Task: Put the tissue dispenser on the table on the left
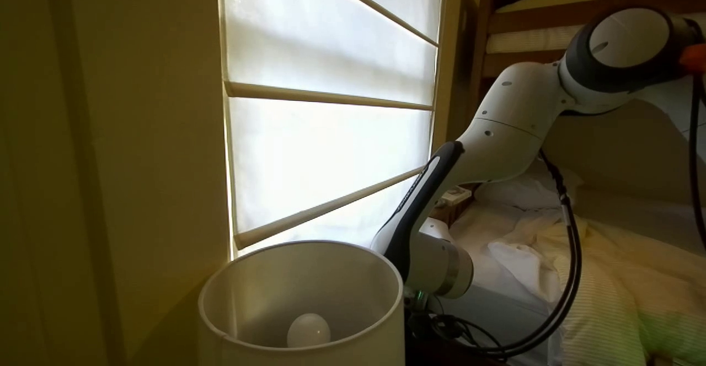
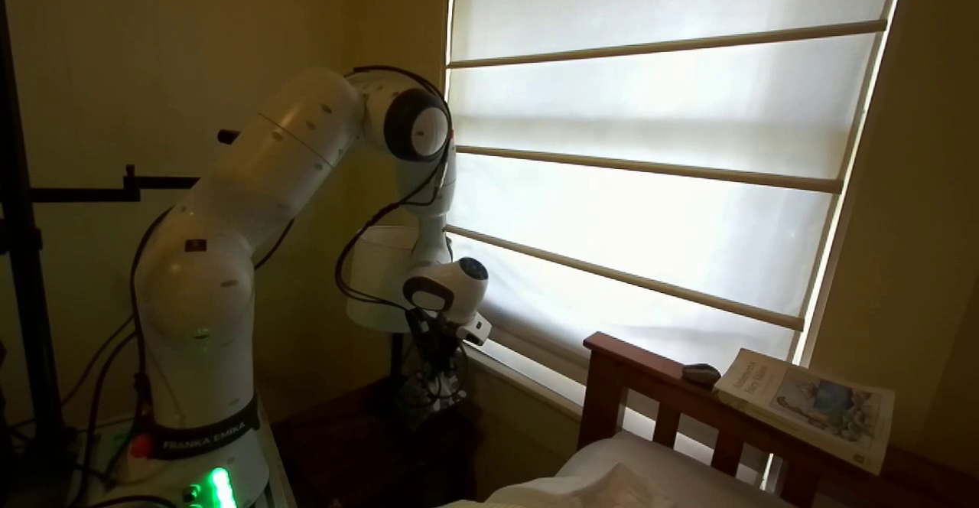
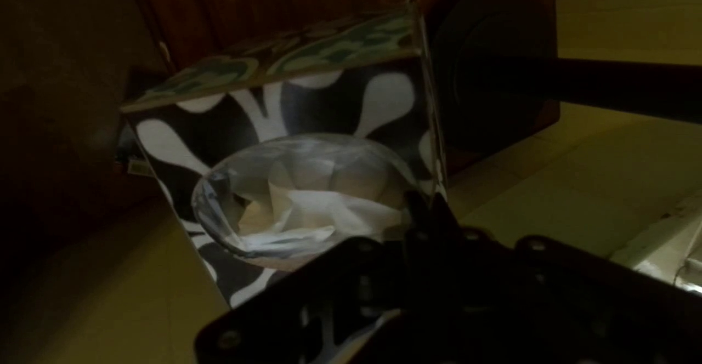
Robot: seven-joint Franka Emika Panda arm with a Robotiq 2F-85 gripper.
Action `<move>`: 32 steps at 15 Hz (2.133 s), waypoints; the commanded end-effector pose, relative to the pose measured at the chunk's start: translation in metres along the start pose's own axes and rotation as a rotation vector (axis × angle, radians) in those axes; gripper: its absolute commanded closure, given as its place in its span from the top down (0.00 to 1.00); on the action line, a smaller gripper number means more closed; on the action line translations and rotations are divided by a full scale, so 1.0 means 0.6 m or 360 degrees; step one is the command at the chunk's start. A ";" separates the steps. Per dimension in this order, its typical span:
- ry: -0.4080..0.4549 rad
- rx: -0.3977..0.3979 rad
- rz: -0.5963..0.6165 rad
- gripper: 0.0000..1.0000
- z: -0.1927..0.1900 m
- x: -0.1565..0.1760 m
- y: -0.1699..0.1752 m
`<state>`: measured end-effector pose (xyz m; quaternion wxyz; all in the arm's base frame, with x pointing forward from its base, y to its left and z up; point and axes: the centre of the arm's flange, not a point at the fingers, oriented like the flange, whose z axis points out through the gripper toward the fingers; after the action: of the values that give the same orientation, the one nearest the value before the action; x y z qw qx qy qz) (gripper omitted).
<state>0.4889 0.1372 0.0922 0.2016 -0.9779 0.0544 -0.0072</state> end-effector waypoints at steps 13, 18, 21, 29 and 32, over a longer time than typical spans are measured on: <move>-0.0058 0.0039 0.0043 0.01 0.028 -0.010 -0.047; -0.0055 0.0048 0.0040 0.01 0.028 -0.009 -0.047; -0.0057 0.0063 0.0037 0.28 0.027 -0.007 -0.047; -0.0071 0.0063 0.0041 0.75 0.031 -0.005 -0.045; -0.0038 0.0049 0.0130 0.98 0.016 -0.008 -0.021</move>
<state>0.4857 0.1592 0.0859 0.2104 -0.9756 0.0610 0.0120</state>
